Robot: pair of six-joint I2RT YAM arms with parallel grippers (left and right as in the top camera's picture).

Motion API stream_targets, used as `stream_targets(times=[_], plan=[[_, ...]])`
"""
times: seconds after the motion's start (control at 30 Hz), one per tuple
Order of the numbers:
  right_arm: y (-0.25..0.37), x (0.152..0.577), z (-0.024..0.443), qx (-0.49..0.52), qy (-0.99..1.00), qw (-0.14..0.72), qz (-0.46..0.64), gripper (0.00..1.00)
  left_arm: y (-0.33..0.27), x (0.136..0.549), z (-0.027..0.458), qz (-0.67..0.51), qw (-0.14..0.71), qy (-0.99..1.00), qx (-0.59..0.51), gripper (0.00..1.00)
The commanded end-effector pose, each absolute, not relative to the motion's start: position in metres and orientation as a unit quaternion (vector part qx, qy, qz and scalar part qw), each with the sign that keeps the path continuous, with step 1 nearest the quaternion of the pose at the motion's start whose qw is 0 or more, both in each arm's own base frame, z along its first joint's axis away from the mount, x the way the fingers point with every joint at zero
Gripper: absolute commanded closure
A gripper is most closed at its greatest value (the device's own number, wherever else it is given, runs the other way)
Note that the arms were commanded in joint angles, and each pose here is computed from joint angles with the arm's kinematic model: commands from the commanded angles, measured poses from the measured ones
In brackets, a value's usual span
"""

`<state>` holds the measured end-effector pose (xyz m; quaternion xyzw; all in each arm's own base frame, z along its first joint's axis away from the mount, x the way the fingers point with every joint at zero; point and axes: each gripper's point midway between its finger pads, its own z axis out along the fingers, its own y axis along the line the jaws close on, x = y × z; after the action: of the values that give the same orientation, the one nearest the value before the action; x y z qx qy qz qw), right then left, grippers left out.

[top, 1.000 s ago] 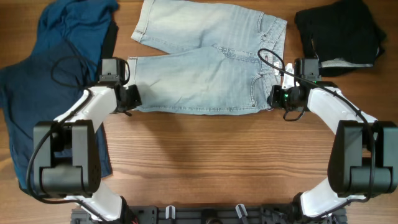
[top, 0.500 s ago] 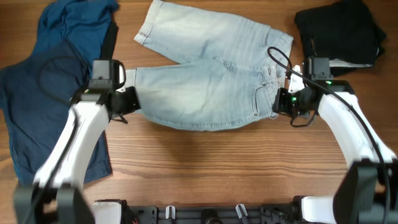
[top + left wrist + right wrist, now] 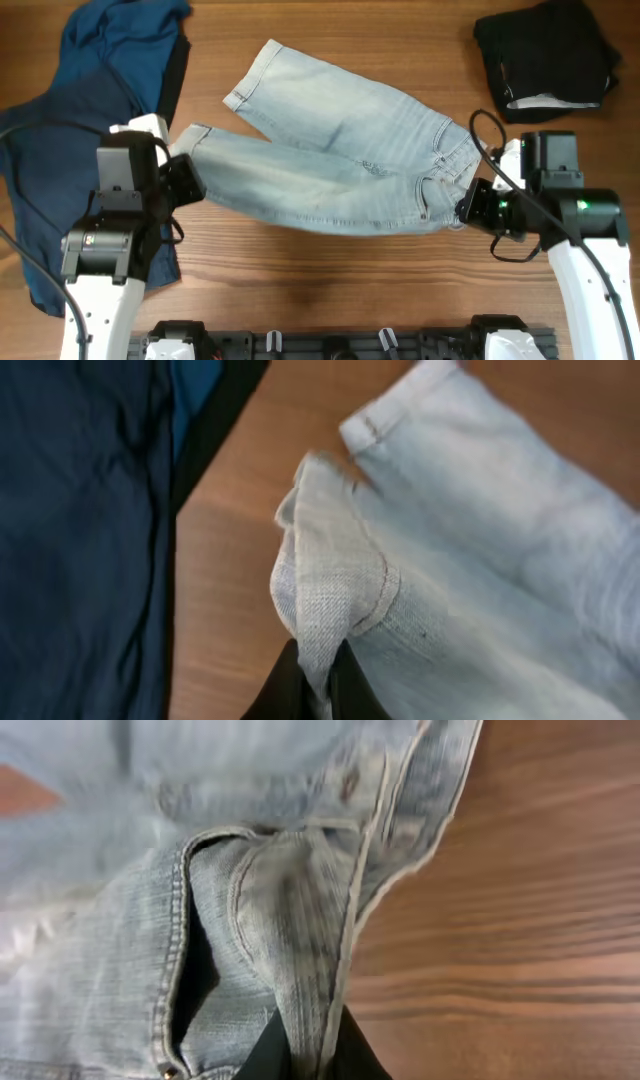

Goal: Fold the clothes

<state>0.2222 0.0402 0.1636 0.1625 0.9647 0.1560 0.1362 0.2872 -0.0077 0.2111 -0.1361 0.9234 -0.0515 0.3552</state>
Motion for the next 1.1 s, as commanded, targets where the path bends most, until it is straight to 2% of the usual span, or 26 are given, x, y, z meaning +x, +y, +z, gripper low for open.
stream_targets(times=[0.0, 0.1, 0.2, 0.3, 0.47, 0.7, 0.9, 0.93, 0.97, 1.0, 1.07], plan=[[0.022, 0.24, 0.164, 0.223, 0.953, 0.165, 0.12, 0.96, -0.003, 0.325, 0.202, -0.038, 0.37, 0.916, -0.15, 0.96], [0.014, 0.252, 0.143, 0.254, 0.95, 0.15, 0.1, 0.96, -0.005, 0.364, 0.185, -0.041, 0.382, 0.911, -0.149, 0.96], [0.005, 0.264, 0.112, 0.282, 0.948, 0.128, 0.072, 0.96, -0.008, 0.425, 0.169, -0.053, 0.431, 0.888, -0.149, 0.96], [-0.002, 0.273, 0.088, 0.311, 0.942, 0.113, 0.049, 0.96, -0.02, 0.46, 0.15, -0.081, 0.454, 0.876, -0.143, 0.96], [-0.011, 0.288, 0.069, 0.343, 0.932, 0.114, 0.028, 0.96, -0.043, 0.485, 0.137, -0.1, 0.479, 0.863, -0.126, 0.96], [-0.035, 0.301, 0.063, 0.398, 0.906, 0.145, -0.007, 0.96, -0.077, 0.507, 0.169, -0.136, 0.553, 0.817, -0.096, 0.96], [-0.05, 0.335, 0.068, 0.41, 0.884, 0.224, 0.008, 0.94, -0.083, 0.529, 0.137, -0.142, 0.57, 0.804, -0.094, 0.96], [-0.052, 0.342, 0.069, 0.409, 0.88, 0.241, 0.01, 0.6, -0.084, 0.532, 0.133, -0.143, 0.575, 0.8, -0.093, 0.51], [-0.054, 0.347, 0.07, 0.407, 0.878, 0.254, 0.009, 0.19, -0.084, 0.534, 0.13, -0.144, 0.577, 0.799, -0.093, 0.07], [-0.055, 0.351, 0.071, 0.403, 0.877, 0.261, 0.008, 0.0, -0.084, 0.535, 0.128, -0.144, 0.579, 0.797, -0.093, 0.0], [-0.056, 0.362, 0.077, 0.374, 0.882, 0.285, 0.01, 0.0, -0.084, 0.534, 0.126, -0.143, 0.575, 0.8, -0.093, 0.0]])
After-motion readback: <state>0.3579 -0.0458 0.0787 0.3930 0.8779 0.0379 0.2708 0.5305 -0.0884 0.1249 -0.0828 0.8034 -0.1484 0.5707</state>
